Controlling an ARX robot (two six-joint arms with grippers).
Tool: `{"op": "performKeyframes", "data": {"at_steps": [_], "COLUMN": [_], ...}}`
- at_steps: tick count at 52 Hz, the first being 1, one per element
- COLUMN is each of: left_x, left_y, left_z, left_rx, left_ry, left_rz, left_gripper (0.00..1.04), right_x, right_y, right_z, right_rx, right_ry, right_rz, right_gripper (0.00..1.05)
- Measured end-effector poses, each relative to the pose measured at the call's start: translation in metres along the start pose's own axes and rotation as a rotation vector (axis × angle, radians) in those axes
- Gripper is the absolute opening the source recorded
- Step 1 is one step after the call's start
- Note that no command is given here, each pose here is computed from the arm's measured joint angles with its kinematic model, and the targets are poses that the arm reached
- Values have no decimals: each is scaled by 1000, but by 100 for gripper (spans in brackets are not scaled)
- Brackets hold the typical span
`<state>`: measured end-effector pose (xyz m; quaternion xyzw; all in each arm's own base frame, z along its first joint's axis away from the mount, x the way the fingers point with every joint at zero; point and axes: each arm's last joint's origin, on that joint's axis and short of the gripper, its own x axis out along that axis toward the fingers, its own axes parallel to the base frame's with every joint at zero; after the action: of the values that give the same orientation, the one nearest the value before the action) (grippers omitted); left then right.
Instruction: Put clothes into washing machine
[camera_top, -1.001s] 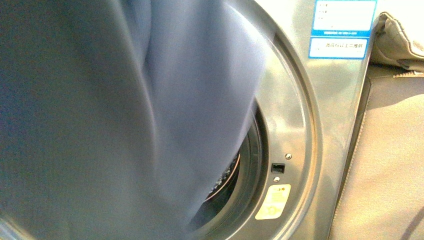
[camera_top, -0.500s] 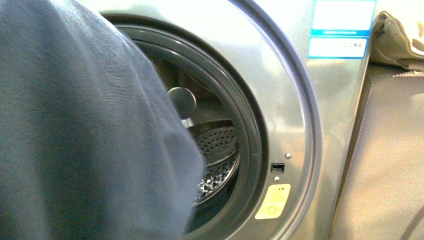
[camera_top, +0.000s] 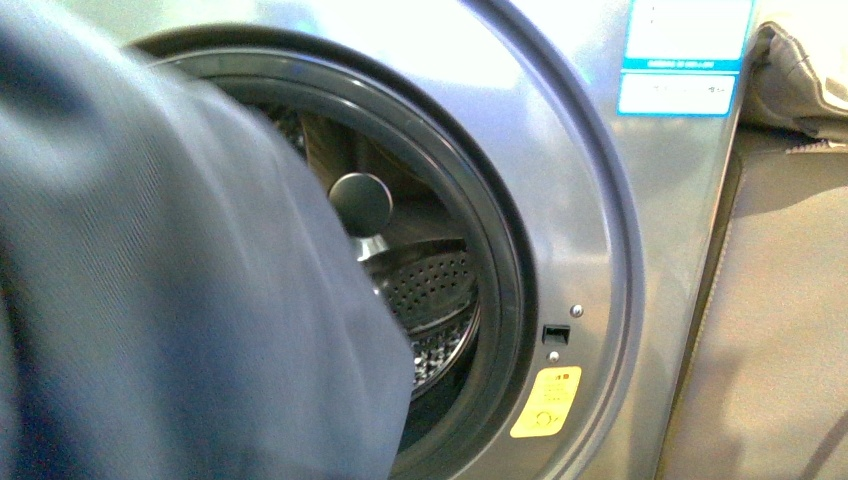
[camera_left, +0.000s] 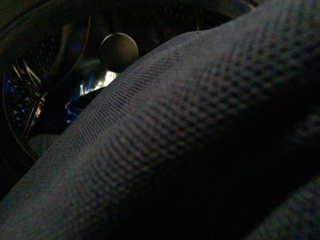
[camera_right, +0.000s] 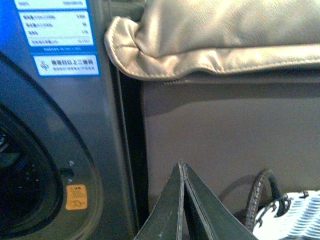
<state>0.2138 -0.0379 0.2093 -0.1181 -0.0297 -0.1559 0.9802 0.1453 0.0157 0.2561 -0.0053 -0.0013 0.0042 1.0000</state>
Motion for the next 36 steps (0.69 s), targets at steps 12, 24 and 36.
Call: {"op": "performKeyframes", "data": {"at_steps": [12,24,36], "left_x": [9,42,77], "left_y": [-1,-3,3], "left_z": [-15,-35,-59], "left_rx": [0,33,53], "left_ry": [36,82,145], "left_rz": [18,64,132], "left_gripper": [9,9,9], "right_x": [-9,-19,-26], "right_y": [-10,-15,-15], "right_z": [-28,-51,-65], "right_rx": [0,0,0], "right_ry": [7,10,3], "right_rz": [22,-7,-8], "right_gripper": [2,2,2]}}
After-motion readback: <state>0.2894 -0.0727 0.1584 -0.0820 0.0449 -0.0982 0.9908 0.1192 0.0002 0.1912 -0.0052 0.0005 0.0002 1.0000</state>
